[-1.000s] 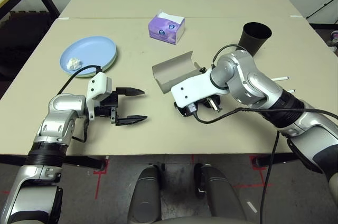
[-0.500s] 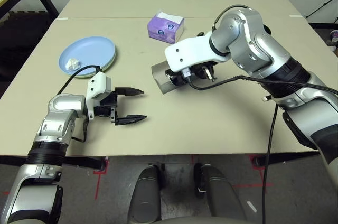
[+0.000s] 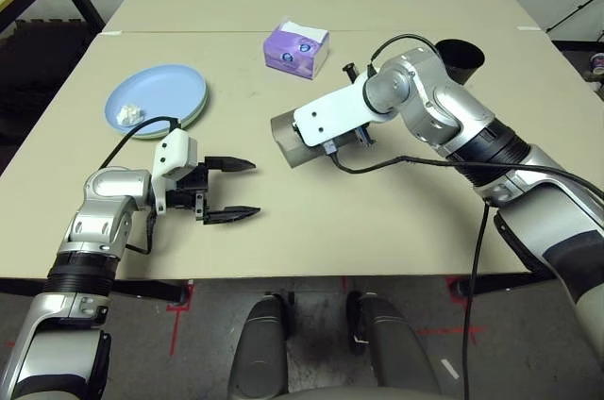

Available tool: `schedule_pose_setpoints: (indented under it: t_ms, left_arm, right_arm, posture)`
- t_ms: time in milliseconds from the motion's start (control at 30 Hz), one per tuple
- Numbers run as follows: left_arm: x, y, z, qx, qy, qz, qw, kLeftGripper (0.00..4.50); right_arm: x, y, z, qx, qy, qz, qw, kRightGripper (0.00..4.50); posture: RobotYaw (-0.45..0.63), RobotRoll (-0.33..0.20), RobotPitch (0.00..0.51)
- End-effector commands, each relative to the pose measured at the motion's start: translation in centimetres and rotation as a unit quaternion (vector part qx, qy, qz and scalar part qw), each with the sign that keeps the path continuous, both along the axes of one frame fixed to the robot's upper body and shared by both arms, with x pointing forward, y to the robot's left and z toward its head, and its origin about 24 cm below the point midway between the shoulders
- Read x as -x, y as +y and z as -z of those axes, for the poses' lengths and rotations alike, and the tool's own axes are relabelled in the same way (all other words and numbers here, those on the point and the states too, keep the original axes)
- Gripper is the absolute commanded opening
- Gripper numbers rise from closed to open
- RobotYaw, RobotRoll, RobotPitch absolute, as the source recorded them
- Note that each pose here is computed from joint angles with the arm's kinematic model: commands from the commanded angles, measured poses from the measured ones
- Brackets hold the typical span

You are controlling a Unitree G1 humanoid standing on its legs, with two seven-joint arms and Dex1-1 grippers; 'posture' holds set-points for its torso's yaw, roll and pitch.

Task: Organize and tidy the items on the table.

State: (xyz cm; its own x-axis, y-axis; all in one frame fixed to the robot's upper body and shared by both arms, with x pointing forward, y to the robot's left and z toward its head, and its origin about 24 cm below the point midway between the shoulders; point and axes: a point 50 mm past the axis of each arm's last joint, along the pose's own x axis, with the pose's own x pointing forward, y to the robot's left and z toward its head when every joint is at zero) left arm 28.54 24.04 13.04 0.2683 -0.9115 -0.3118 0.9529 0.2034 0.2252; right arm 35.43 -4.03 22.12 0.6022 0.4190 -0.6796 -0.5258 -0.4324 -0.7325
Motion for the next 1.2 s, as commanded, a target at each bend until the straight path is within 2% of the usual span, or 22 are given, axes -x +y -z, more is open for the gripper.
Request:
schedule_pose_setpoints:
  t_ms: [33,700,1200]
  left_arm:
    - [0.3,0.3,0.4,-0.017,0.01,0.004,1.0,4.5]
    - [0.6,-0.1,0.8,-0.011,0.016,0.007,1.0,4.5]
    - [0.7,-0.4,0.3,-0.011,0.016,0.01,1.0,4.5]
  right_arm:
    - [0.0,0.2,0.1,0.0,-0.004,-0.002,1.0,0.38]
    - [-1.0,1.1,-0.1,-0.008,-0.049,-0.012,0.999,0.38]
    - [-0.7,1.8,1.4,-0.017,-0.042,-0.017,0.999,0.38]
  posture:
    - [0.03,0.0,0.17]
    - [0.03,0.0,0.166]
    - [0.04,0.0,0.173]
